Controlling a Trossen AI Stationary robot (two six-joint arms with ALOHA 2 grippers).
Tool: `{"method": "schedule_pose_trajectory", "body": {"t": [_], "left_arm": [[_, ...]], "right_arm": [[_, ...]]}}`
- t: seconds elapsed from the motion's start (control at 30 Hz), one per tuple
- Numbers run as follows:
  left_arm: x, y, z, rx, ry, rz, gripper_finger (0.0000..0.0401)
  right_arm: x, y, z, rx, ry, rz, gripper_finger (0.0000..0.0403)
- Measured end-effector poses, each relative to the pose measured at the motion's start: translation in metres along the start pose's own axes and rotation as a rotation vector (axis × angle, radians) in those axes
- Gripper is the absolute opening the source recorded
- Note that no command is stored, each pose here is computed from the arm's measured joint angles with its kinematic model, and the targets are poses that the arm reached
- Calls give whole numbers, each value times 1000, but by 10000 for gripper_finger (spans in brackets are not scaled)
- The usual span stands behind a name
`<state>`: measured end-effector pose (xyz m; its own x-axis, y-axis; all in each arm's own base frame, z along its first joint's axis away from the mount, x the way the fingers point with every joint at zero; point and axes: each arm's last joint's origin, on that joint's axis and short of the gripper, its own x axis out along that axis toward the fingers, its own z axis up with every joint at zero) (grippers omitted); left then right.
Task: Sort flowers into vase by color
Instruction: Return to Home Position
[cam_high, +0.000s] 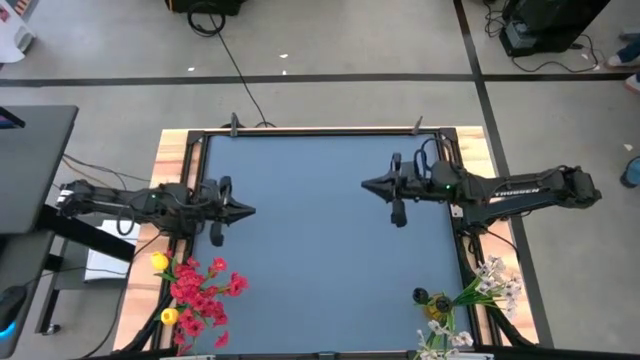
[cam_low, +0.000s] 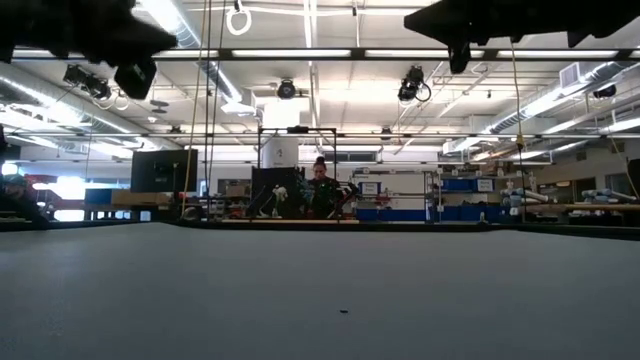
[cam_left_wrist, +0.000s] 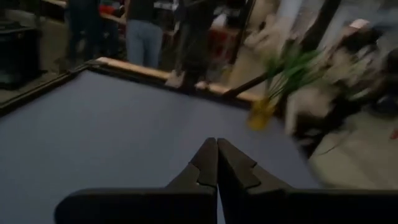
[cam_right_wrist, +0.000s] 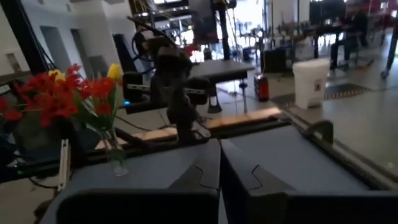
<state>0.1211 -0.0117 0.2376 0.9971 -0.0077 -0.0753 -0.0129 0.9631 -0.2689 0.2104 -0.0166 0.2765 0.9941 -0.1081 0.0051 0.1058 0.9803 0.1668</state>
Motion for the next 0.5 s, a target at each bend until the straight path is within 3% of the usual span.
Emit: {"method": "schedule_pose_trajectory", "body": {"t": [0.07,0.23,0.4,0.5], "left_arm": [[2,4,-9,26,34,59,4],[1,10,-17,-158,56,223,10],[1,8,-11,-1,24,183,4],[0,9,-17,3,54,180,3]], "right_arm": [[0,0,-1,10,11,-3,10],[0,-2,0,-55,-2,-57,4],[0,-5,-2,-100,16,-88,4],[-2,-7,-8,-105,4,-37,4]]}}
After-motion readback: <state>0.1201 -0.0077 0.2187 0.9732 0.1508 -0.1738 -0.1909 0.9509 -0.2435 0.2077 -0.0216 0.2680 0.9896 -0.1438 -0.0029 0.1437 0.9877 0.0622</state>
